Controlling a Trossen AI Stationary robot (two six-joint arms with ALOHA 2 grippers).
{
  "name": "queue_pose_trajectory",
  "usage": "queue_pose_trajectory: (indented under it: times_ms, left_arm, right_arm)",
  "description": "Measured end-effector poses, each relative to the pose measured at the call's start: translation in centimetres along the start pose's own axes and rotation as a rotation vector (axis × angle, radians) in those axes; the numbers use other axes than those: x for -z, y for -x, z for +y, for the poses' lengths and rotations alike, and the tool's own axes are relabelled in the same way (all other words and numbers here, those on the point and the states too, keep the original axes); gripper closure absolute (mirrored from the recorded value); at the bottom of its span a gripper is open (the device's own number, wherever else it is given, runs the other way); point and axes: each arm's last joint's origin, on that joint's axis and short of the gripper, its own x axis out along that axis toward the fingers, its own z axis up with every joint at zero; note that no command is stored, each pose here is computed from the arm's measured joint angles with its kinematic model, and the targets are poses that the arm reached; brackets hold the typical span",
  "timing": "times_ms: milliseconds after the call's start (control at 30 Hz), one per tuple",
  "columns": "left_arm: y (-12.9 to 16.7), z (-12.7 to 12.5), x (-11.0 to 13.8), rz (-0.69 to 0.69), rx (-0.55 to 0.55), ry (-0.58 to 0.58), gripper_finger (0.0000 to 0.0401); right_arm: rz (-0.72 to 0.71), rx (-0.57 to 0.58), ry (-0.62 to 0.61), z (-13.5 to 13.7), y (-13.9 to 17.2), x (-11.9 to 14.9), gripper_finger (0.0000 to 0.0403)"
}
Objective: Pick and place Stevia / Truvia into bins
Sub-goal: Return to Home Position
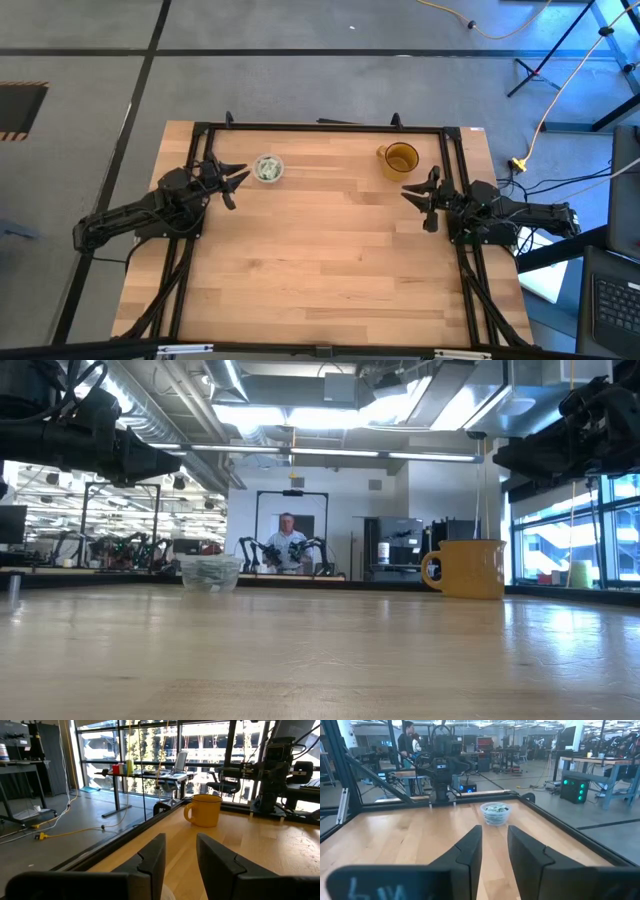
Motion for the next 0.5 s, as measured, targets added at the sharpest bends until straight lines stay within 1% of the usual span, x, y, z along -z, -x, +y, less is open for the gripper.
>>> queue_pose_trajectory:
  times_ms: [500]
  left_arm:
    - [0.00, 0.00, 0.00, 0.000, 0.000, 0.000, 0.0295]
  right_arm:
    - [0.000, -0.001, 0.000, 0.00, 0.00, 0.00, 0.0307]
